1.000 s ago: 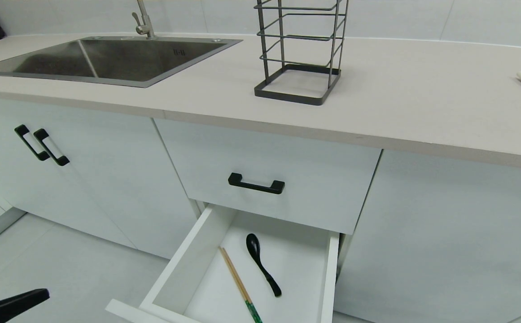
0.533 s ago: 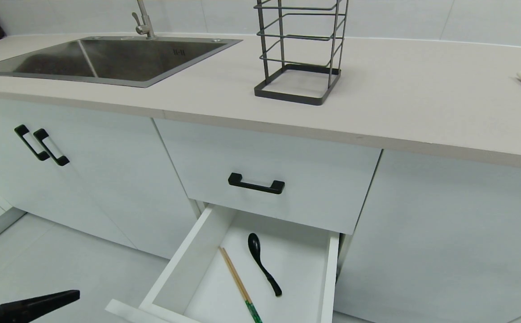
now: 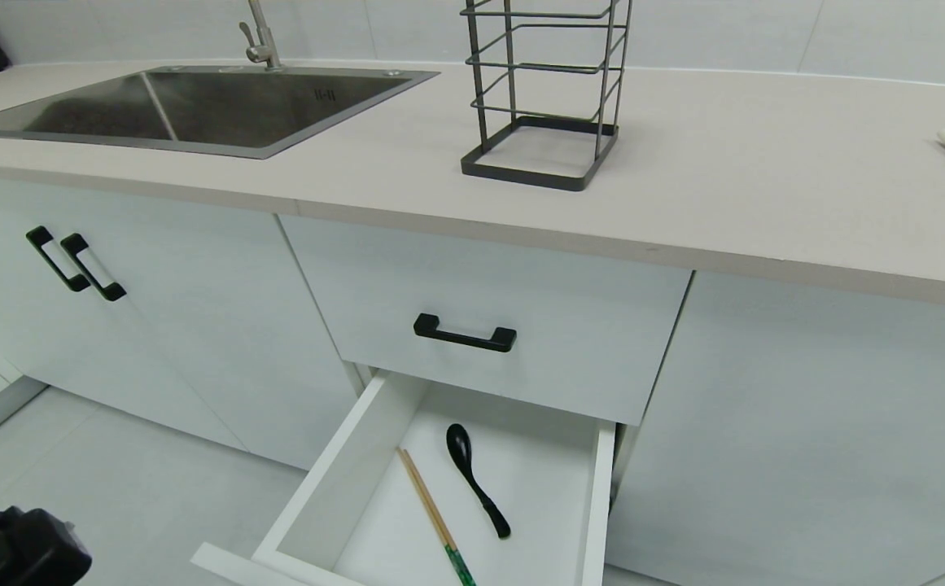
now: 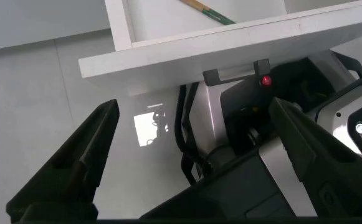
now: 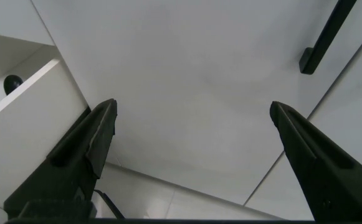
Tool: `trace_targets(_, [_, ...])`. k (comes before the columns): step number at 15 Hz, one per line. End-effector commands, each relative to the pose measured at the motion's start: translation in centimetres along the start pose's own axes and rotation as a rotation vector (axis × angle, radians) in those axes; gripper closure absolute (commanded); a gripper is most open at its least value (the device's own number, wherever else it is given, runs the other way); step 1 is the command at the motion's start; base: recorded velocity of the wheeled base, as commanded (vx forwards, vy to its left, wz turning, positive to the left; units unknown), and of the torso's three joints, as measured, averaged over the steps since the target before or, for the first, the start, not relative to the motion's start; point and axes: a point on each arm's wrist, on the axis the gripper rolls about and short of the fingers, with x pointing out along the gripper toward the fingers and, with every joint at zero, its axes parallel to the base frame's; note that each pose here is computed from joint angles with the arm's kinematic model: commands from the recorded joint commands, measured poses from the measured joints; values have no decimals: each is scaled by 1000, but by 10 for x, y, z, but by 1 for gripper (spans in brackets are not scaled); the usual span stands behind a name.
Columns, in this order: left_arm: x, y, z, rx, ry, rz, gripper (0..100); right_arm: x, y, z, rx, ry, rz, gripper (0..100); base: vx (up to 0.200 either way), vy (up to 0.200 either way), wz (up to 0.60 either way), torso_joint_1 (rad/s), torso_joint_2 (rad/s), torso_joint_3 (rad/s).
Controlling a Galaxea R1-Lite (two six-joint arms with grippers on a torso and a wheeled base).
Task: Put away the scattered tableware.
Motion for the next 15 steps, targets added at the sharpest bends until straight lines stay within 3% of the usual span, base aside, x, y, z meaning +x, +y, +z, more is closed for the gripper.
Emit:
trace_targets(1, [15,1,3,-2,95,-13,0,0,0,0,-1,2,0,0,0,0,0,0,0,0])
trace_targets(5, [36,4,1,-26,237,-26,0,0,0,0,0,3,0,0,0,0,0,0,0,0])
trace_targets(7, [44,5,1,-30,285,-26,0,0,0,0,-1,2,1,0,0,0,0,0,0,0])
trace_targets(13, [67,9,4,-35,400,14,0,0,0,0,-1,2,0,0,0,0,0,0,0,0])
trace_targets(15, [72,10,8,-41,392,26,0,0,0,0,-1,2,0,0,0,0,0,0,0,0])
